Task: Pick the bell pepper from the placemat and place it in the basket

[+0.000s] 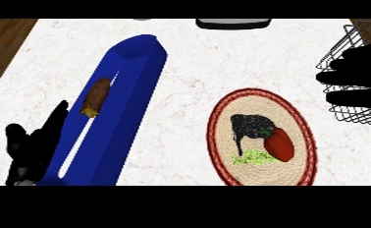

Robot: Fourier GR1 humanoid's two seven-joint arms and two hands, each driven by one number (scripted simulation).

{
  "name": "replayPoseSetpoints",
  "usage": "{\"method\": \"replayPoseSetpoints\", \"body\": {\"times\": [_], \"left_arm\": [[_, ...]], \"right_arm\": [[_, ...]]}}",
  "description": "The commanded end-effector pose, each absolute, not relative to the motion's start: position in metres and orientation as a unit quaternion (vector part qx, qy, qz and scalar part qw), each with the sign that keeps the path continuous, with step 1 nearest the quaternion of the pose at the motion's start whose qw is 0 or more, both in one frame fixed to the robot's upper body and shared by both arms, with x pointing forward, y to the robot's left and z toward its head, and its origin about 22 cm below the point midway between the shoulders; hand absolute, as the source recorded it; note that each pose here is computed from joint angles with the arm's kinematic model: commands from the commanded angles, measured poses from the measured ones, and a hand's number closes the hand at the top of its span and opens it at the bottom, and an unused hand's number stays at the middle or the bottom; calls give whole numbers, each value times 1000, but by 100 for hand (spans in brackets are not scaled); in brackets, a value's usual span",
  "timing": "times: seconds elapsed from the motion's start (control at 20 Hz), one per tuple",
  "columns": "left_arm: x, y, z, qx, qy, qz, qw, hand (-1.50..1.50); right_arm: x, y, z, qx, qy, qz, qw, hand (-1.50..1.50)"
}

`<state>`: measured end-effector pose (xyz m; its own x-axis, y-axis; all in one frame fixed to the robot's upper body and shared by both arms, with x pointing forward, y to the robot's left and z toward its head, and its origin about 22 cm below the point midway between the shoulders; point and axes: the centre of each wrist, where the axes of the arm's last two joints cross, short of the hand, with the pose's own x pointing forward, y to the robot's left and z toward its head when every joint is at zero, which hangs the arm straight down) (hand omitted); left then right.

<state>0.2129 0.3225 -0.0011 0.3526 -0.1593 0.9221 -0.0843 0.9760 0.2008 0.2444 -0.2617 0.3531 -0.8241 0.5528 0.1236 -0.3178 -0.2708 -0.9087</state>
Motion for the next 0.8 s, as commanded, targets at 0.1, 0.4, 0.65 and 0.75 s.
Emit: {"method": "replayPoseSetpoints", "body": {"times": [0.1, 0.4, 0.65, 0.75], "left_arm": [[190, 316, -39, 75, -486, -16, 871, 0], [196, 301, -45, 77, -489, -10, 869, 0], [201, 294, -43, 80, -494, -20, 866, 0], [182, 298, -40, 71, -487, -16, 870, 0]], "right_arm": [[250, -260, 334, -75, -523, 802, 280, -150], [256, -263, 309, -60, -524, 797, 294, -150], [262, -247, 274, -54, -541, 788, 290, -150], [259, -253, 263, -47, -543, 785, 294, -150]]}}
